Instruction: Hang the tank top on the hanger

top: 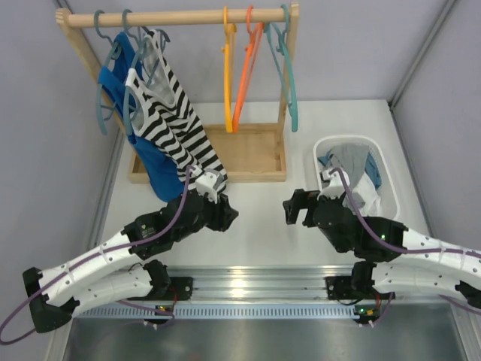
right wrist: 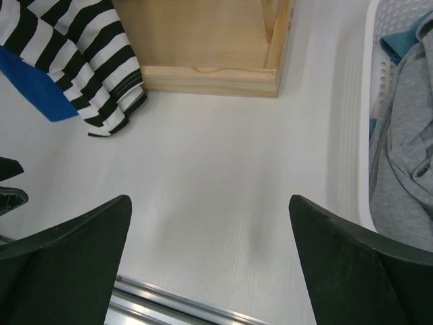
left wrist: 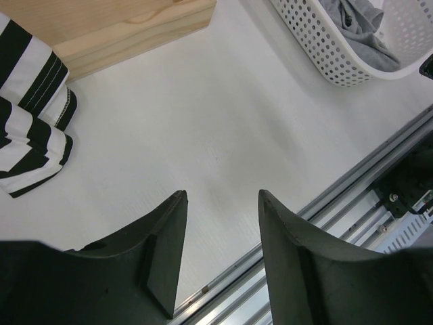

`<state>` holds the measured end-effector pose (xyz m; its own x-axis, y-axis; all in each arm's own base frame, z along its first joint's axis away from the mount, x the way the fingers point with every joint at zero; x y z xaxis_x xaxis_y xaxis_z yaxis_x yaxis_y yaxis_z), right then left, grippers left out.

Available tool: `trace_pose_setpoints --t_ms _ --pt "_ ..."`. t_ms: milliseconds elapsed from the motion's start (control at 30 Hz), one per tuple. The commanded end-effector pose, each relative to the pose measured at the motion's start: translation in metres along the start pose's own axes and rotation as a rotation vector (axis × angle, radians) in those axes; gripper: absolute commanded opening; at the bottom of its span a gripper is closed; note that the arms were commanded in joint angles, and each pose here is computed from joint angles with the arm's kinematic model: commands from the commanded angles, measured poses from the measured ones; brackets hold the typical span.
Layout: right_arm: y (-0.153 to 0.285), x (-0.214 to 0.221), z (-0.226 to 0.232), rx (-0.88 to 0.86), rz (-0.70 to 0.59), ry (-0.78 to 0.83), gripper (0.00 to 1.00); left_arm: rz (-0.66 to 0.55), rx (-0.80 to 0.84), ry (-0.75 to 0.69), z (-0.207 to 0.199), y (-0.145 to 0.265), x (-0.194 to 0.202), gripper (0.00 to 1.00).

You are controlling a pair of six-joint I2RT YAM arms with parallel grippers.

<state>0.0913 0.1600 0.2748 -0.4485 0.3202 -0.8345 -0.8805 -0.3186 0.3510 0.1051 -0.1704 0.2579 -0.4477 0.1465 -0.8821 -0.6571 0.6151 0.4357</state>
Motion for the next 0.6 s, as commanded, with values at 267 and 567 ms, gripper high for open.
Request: trace_pose_setpoints --t_ms 267,567 --pt "-0.015 -0.021 0.014 0.098 0.081 0.123 1.00 -0.060 0.017 0.023 -0.003 0.010 -0.017 0.51" --pt "-0.065 -0.101 -0.071 0.341 0.120 -0.111 1.00 -0.058 0.028 0.004 -0.006 0.010 -0.023 0.52"
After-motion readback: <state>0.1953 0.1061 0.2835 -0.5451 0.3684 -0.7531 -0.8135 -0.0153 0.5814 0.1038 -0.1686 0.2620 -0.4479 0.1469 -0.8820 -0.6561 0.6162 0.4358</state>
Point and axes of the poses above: each gripper's point midway between its finger pads, its own y axis back along the fingers, its own z axis along the line the jaws close on, x = y × z, the point moved 10 cm from there along y, back along the fingers, and after that the axes turned 9 degrees about -y, right-handed, at the moved point
